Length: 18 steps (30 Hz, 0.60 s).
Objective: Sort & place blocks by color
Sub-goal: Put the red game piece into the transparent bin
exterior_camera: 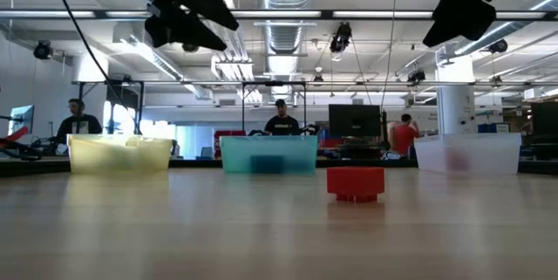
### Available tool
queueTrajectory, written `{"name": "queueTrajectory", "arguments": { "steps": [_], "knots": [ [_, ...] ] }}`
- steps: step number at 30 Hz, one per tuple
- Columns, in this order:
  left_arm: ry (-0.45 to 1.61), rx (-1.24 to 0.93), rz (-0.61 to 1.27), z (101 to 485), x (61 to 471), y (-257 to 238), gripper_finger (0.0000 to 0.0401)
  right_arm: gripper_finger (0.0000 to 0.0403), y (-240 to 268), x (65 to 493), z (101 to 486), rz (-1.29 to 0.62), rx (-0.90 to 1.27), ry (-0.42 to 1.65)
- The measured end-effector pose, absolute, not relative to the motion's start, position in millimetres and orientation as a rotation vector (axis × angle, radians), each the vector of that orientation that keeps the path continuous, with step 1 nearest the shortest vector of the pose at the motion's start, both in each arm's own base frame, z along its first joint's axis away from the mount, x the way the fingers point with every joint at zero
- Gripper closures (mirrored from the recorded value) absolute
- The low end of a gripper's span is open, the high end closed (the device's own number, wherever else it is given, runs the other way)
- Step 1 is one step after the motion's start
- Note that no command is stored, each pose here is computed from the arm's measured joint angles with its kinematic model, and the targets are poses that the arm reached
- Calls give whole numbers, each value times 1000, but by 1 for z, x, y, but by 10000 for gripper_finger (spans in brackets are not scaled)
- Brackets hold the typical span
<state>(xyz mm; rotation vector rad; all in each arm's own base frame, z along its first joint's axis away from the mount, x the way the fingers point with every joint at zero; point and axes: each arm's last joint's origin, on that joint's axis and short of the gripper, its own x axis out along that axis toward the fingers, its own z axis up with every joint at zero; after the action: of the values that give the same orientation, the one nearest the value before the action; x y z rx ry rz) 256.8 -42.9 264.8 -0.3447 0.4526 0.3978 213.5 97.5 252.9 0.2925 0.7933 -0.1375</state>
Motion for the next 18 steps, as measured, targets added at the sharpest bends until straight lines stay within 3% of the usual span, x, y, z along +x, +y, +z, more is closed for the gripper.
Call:
{"name": "queueTrajectory", "arguments": {
  "steps": [18],
  "knots": [
    [384,-323,344,259,274,-59,163,200,125,240,228,5,140,784]
  ]
}}
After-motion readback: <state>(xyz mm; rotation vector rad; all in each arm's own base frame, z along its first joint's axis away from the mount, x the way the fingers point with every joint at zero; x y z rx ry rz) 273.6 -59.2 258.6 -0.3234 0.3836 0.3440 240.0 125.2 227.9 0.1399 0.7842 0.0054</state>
